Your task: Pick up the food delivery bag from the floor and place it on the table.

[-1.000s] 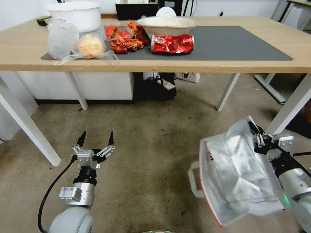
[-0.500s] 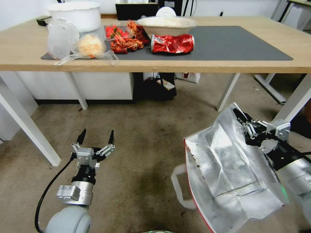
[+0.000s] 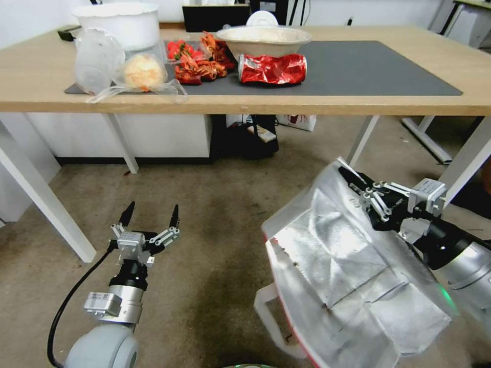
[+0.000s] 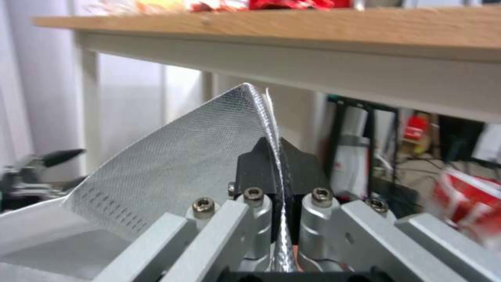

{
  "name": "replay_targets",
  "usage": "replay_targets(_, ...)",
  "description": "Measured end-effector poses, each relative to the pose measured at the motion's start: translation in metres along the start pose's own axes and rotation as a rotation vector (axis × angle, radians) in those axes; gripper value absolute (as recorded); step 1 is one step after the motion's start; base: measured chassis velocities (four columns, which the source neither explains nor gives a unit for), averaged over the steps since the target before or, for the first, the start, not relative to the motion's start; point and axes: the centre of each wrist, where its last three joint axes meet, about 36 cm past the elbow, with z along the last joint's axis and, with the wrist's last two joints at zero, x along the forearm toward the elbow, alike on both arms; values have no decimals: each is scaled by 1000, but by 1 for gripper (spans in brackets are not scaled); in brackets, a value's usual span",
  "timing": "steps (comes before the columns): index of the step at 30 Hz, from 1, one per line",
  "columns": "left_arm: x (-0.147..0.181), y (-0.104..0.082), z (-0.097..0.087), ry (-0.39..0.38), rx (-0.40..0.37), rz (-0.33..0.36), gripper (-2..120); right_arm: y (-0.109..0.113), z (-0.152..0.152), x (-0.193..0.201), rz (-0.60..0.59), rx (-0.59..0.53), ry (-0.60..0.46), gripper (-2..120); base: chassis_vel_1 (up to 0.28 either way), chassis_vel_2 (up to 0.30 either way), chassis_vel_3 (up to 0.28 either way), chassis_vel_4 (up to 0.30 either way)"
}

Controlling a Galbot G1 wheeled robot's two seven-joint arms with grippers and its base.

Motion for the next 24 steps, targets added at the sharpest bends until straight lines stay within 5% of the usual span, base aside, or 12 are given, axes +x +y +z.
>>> replay_targets(14, 1, 1, -2, -17, -4, 1, 100, -6, -10, -2, -199, -103, -84, 0, 0, 0, 0, 0)
replay_targets(24, 1, 1, -7, -22, 11, 1, 100, -7, -11, -3, -238, -113, -106, 0, 0, 0, 0, 0)
